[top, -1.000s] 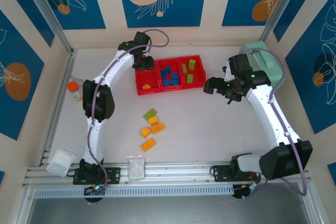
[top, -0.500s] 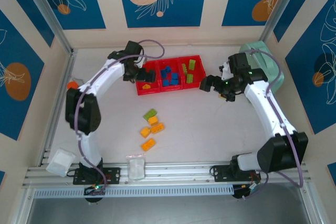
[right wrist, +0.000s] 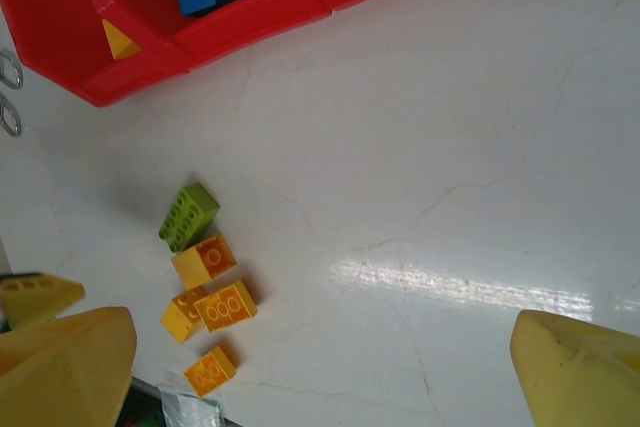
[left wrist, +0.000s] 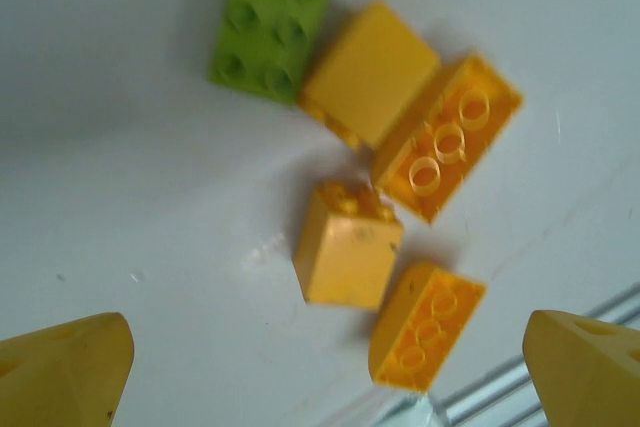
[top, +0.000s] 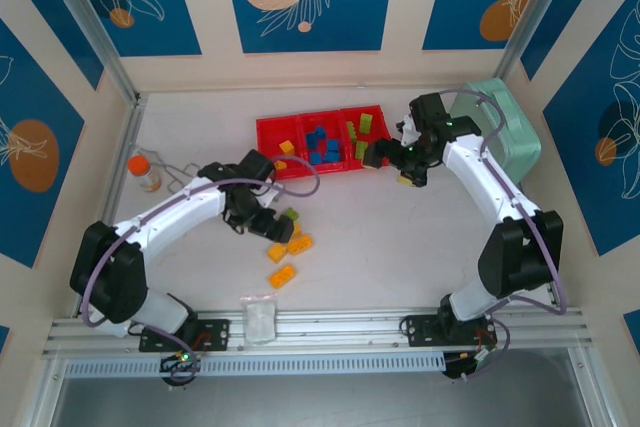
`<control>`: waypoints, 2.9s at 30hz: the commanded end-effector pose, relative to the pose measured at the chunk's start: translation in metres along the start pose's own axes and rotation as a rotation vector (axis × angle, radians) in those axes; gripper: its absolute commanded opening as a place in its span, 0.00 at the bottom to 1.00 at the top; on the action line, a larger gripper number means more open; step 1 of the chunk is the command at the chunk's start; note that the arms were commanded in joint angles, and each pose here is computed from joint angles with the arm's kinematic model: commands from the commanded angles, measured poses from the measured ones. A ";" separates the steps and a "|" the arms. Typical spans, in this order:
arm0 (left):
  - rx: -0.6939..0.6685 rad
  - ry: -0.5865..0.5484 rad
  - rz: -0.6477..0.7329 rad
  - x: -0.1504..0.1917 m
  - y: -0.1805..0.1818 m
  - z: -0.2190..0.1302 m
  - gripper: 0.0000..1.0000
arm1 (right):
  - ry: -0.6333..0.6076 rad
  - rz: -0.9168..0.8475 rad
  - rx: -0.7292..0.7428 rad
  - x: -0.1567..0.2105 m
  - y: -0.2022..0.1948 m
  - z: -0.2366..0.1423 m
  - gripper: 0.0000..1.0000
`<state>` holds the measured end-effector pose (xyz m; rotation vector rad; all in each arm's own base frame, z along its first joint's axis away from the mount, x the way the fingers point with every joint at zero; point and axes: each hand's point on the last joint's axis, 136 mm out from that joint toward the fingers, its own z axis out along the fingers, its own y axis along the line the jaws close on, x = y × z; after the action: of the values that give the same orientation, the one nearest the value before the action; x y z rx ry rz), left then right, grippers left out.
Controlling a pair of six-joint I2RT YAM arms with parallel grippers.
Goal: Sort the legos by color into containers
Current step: Pick up the lego from the middle-left of the table, then place the lego in the container.
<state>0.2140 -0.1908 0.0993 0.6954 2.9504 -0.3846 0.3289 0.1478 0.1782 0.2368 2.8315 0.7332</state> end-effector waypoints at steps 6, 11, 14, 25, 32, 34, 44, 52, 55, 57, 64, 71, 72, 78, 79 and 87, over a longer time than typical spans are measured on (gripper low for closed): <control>0.053 0.146 0.107 0.019 -0.019 0.016 0.97 | 0.029 0.034 0.005 0.001 0.012 0.012 0.95; 0.050 0.204 0.145 0.020 -0.024 0.031 0.76 | 0.035 0.041 0.021 0.005 0.006 0.013 0.95; 0.025 0.249 0.145 0.024 -0.019 0.044 0.68 | 0.041 0.040 0.023 0.007 0.004 0.014 0.95; 0.014 0.270 0.124 0.020 -0.015 0.070 0.60 | 0.040 0.034 0.021 -0.002 0.008 0.009 0.95; -0.014 0.285 0.113 0.023 -0.009 0.078 0.51 | 0.037 0.036 0.032 0.001 0.004 0.007 0.95; -0.019 0.290 0.103 0.025 -0.007 0.080 0.46 | 0.038 0.042 0.035 0.002 0.002 0.007 0.95; -0.067 0.204 0.055 0.014 -0.003 0.055 0.23 | 0.014 0.056 0.032 0.001 -0.002 0.001 0.95; -0.114 -0.056 -0.046 -0.056 0.024 -0.018 0.24 | -0.007 0.064 0.029 -0.002 -0.004 -0.003 0.95; -0.141 -0.120 -0.097 -0.093 0.046 -0.039 0.24 | -0.007 0.073 0.026 0.000 -0.006 -0.003 0.95; -0.173 -0.140 -0.103 -0.117 0.057 -0.048 0.24 | -0.008 0.072 0.026 0.002 -0.007 -0.003 0.95; -0.236 -0.203 -0.097 -0.201 0.078 -0.055 0.24 | -0.028 0.085 0.041 0.008 -0.017 -0.012 0.95; -0.287 -0.241 -0.138 -0.247 0.104 -0.041 0.29 | -0.053 0.110 0.047 0.016 -0.032 -0.025 0.95; -0.296 -0.246 -0.138 -0.251 0.107 -0.040 0.30 | -0.057 0.111 0.047 0.017 -0.034 -0.027 0.96; -0.370 -0.305 -0.124 -0.272 0.123 -0.035 0.35 | -0.074 0.124 0.036 0.020 -0.040 -0.035 0.96; -0.385 -0.313 -0.122 -0.274 0.126 -0.035 0.38 | -0.074 0.123 0.035 0.020 -0.040 -0.036 0.96; -0.374 -0.315 -0.110 -0.271 0.123 -0.043 0.71 | -0.081 0.111 0.017 0.020 -0.036 -0.041 0.98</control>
<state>0.5079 -0.1932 0.1391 0.3907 2.6713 0.0547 0.3042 0.0992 0.1864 0.4492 2.7638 0.6669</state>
